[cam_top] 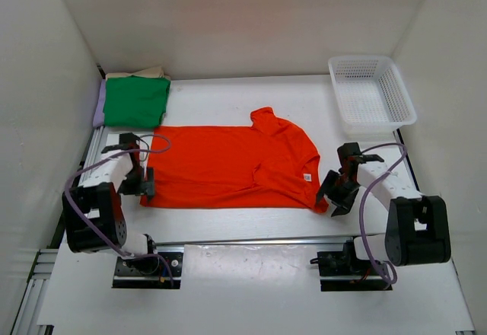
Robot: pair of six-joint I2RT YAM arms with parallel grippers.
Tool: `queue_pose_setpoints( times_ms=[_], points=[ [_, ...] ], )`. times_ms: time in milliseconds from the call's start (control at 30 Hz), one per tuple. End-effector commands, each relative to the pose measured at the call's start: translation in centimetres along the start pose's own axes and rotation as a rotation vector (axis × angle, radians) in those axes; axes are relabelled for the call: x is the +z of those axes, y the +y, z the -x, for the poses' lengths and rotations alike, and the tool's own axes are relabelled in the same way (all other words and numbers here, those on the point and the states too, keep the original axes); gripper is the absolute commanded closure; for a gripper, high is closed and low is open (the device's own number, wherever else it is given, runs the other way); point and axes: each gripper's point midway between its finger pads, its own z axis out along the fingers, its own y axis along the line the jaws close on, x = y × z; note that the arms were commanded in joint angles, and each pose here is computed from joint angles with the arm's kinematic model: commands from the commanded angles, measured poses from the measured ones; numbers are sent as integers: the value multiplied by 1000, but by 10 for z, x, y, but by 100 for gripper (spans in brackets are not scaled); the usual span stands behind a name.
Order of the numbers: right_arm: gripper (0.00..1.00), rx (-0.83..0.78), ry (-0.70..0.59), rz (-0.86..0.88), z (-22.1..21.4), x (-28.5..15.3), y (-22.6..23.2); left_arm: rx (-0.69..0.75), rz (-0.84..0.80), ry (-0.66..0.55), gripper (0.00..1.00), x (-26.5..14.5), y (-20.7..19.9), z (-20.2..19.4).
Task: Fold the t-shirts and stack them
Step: Fold the flattened tshirt in 1/3 of the way
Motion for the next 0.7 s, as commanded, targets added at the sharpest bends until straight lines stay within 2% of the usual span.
queue_pose_setpoints(
  times_ms=[0, 167, 200, 433, 500, 533, 600, 633, 667],
  points=[
    [32, 5, -46, -10, 3, -16, -2, -124, -171, -130, 4, -44, -2, 29],
    [26, -2, -81, 15, 3, -29, 1, -187, -203, -144, 3, -47, 7, 38],
    [26, -2, -81, 15, 3, -29, 1, -193, -213, -113, 3, -40, 6, 36],
    [23, -8, -20, 44, 3, 5, 6, -144, -269, -9, 0, -6, -19, 39],
    [23, 3, -4, 64, 5, 15, 11, -145, -268, -14, 0, 2, -20, 45],
    [25, 1, 6, 86, 5, 16, 15, -142, -254, 2, 0, 9, -19, 45],
    [31, 1, 19, 102, 5, 20, 19, -139, -244, 26, 7, 16, -20, 41],
    [40, 5, 34, 91, 2, 23, 16, -137, -244, 38, 13, 21, -21, 41],
    [59, 14, 35, 90, 2, 23, 16, -137, -257, 37, 24, 20, -23, 41]
  ],
)
